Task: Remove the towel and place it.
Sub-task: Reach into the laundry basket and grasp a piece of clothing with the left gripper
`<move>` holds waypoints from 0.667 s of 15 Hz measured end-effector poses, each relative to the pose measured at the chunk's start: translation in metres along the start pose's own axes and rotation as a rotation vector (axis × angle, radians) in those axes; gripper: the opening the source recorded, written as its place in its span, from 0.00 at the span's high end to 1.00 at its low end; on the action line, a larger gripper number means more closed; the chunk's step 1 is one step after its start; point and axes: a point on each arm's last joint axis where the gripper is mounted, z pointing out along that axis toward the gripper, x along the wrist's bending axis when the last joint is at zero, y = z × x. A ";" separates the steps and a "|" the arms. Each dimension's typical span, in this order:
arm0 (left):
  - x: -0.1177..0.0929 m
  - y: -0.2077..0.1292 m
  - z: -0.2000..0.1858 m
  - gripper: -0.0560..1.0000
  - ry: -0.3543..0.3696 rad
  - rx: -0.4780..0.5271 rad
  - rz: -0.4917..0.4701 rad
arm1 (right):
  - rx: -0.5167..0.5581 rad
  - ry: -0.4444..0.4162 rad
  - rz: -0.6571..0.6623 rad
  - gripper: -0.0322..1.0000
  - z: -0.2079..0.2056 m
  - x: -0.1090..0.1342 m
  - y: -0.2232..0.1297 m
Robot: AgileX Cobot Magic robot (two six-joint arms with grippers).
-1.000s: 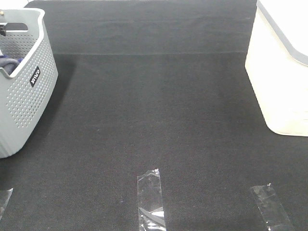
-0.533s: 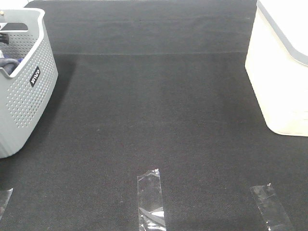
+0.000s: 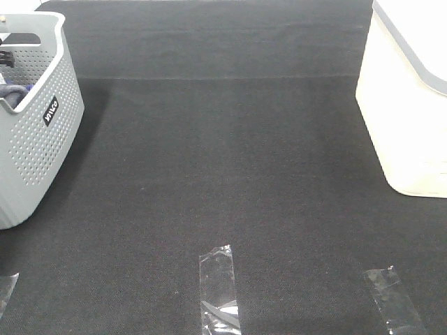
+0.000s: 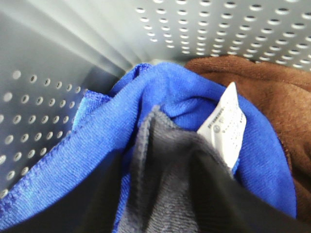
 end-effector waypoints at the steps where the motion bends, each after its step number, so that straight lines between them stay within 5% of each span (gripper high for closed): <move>1: 0.000 -0.001 0.000 0.60 0.001 0.008 -0.001 | 0.000 0.000 0.000 0.40 0.000 0.000 0.000; 6: 0.005 -0.001 -0.009 0.69 0.033 0.027 0.014 | 0.000 0.000 0.000 0.40 0.000 0.000 0.000; 10: 0.008 0.003 -0.020 0.95 0.044 0.011 0.043 | 0.000 0.000 0.000 0.40 0.000 0.000 0.000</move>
